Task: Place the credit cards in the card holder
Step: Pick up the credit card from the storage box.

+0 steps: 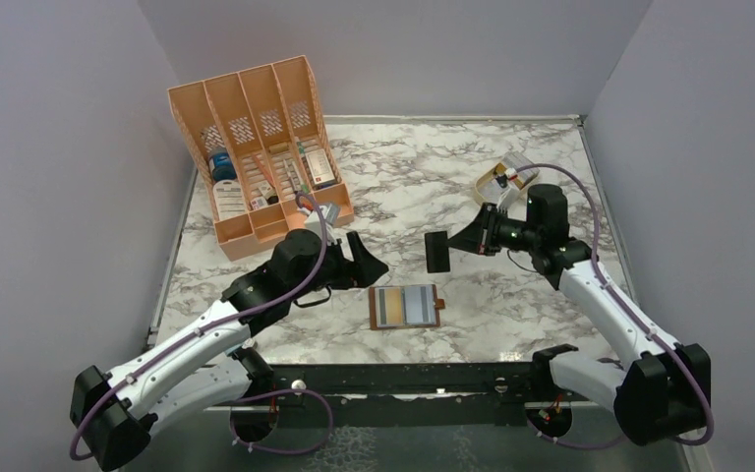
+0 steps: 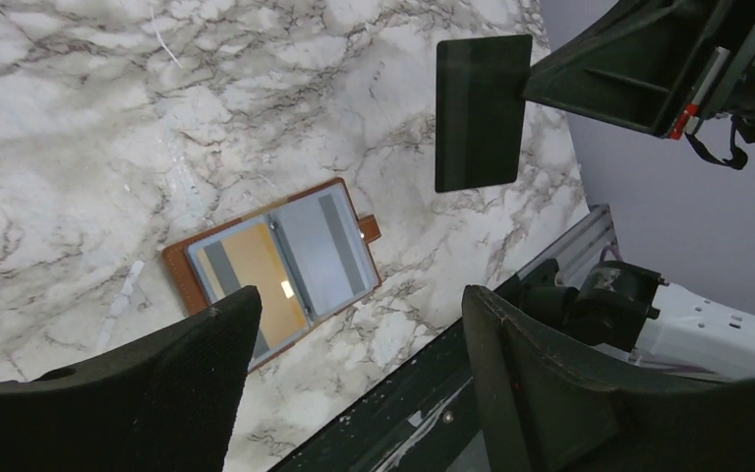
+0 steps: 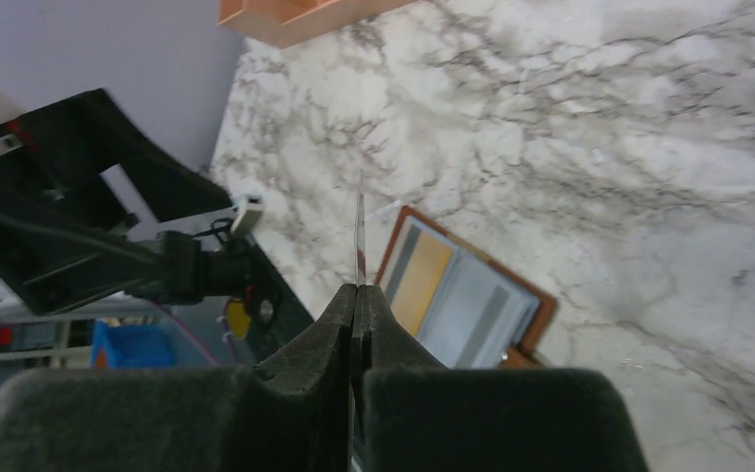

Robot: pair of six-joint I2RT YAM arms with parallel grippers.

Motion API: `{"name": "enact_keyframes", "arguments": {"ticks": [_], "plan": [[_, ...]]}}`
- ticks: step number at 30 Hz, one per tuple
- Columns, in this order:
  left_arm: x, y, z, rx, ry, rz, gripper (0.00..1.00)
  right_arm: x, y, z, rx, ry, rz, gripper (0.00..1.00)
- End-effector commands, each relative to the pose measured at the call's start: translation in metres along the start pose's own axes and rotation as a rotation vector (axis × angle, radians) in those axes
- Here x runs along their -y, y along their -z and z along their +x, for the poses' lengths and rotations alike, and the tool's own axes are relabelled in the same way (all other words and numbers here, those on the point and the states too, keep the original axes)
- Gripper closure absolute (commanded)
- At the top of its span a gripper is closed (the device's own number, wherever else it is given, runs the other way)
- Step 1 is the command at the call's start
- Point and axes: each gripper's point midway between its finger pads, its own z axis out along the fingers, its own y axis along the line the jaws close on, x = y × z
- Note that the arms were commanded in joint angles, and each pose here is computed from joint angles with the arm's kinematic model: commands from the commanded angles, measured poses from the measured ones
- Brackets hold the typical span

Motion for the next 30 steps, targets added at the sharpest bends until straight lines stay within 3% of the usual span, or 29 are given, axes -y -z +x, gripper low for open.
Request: {"name": "enact_keyframes", "arguments": {"ticks": [1,15,24,27,30], "plan": [[0.021,-0.010,0.005,-0.032,0.080,0.112,0.25,-0.045,0.007,0.011,-0.003,-0.023,-0.212,0.99],[0.064,-0.013,0.010,-0.085,0.187,0.358,0.45,-0.076,0.015,0.039,-0.051,-0.061,-0.383,0.99],[0.076,-0.016,0.008,-0.085,0.207,0.422,0.51,-0.099,0.022,0.039,-0.049,-0.112,-0.473,0.99],[0.079,-0.016,0.007,-0.090,0.203,0.437,0.60,-0.102,0.023,0.040,-0.053,-0.112,-0.479,0.99],[0.080,-0.015,0.006,-0.083,0.216,0.447,0.77,-0.101,0.023,0.042,-0.040,-0.116,-0.468,0.99]]}}
